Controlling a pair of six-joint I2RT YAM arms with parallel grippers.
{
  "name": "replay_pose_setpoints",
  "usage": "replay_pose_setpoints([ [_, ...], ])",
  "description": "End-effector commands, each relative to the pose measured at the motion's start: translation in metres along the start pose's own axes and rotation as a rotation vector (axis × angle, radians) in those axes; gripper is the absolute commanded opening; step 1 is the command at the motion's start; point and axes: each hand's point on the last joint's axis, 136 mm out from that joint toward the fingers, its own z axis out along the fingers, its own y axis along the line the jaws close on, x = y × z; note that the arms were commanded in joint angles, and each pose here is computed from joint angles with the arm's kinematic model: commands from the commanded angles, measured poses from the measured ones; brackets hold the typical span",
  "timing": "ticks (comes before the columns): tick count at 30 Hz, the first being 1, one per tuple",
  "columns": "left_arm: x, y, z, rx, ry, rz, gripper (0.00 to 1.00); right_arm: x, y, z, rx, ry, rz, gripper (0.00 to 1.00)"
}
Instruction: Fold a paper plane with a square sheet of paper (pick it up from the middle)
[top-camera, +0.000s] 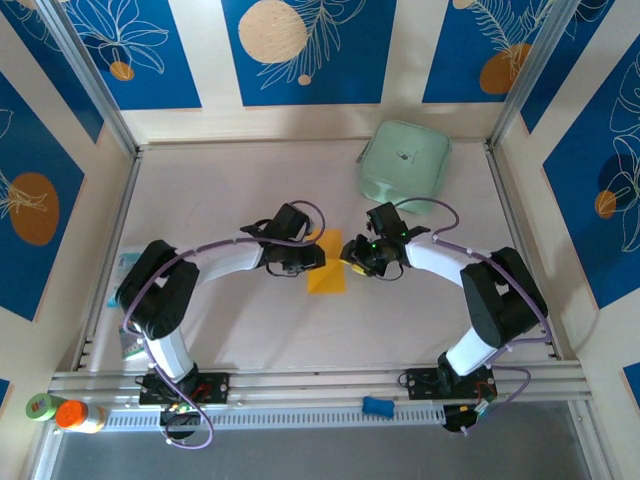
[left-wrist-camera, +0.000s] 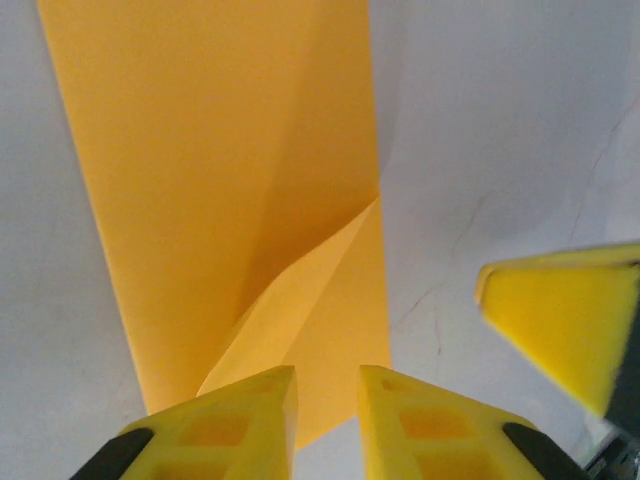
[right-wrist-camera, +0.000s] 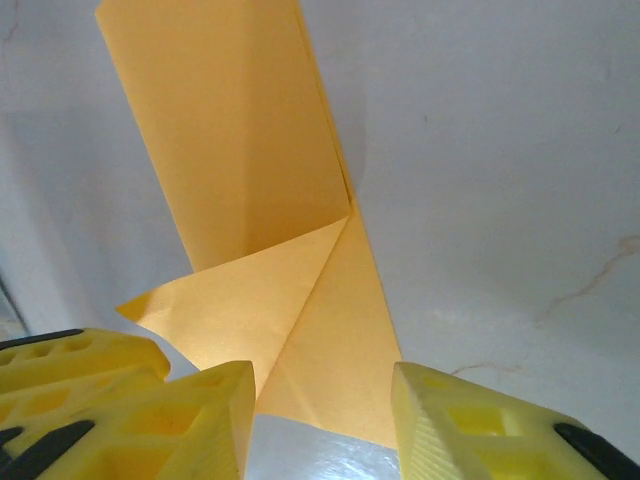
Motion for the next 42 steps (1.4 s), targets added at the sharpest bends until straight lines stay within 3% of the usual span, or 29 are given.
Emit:
replay_pose_setpoints([
  [1, -0.02, 0.005, 0.009, -0.029, -0.056, -0.02, 0.2, 0.005, 0.008, 0.004, -0.057, 0.039, 0.07, 0.4],
  [11, -0.016, 0.035, 0.032, -0.086, -0.065, -0.094, 0.13, 0.006, 0.007, 0.02, -0.045, 0.066, 0.113, 0.38],
  [24, 0.0, 0.064, 0.039, -0.131, -0.047, -0.201, 0.12, 0.007, 0.021, 0.039, -0.045, 0.106, 0.089, 0.38],
  [42, 0.008, 0.07, 0.042, -0.127, -0.023, -0.285, 0.12, 0.008, 0.023, 0.049, -0.02, 0.127, 0.084, 0.34],
])
